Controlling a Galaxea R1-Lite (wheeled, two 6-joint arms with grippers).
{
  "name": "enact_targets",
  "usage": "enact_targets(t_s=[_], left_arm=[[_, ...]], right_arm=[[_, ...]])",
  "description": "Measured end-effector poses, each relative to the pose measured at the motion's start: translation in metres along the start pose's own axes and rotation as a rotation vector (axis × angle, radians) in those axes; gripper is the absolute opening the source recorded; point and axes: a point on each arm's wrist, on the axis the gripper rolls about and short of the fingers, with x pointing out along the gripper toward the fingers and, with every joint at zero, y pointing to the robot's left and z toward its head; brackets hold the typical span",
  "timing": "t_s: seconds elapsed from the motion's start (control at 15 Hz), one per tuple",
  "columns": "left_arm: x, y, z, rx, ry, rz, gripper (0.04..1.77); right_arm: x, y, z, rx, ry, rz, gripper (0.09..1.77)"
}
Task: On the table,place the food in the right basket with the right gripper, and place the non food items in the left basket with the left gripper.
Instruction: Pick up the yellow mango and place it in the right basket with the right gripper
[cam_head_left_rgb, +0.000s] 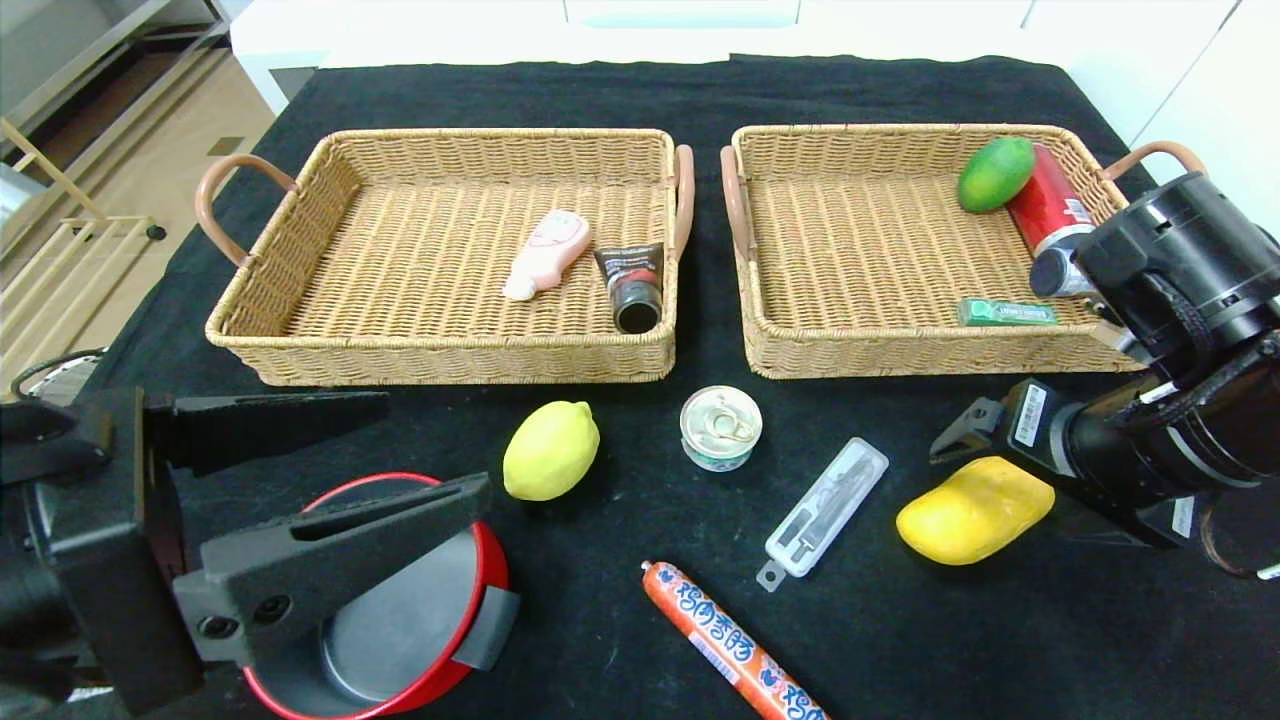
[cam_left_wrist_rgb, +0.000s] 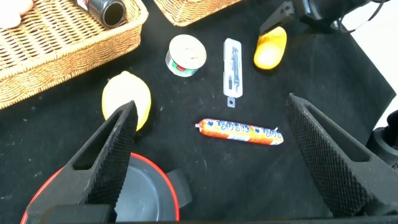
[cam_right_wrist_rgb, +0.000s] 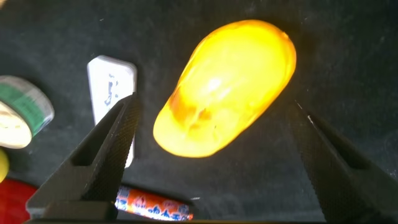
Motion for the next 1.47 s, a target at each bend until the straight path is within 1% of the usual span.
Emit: enact_targets(t_s=[0.53, 0.8, 1.47], left_arm=[[-0.002, 0.0, 0.0, 0.001, -0.006, 0.0, 1.72], [-0.002, 0.0, 0.0, 0.001, -0.004, 0.0, 1.72], [-0.003, 0.0, -0.001, 0.003, -0.005, 0.0, 1.72]], right_arm=[[0.019, 0.002, -0.001, 0.003, 0.028, -0.048, 1.71], [0.029, 0.002, 0.001, 0.027, 0.033, -0.075, 1.71], [0.037, 0.003, 0.001, 0.034, 0.04, -0.083, 1.71]])
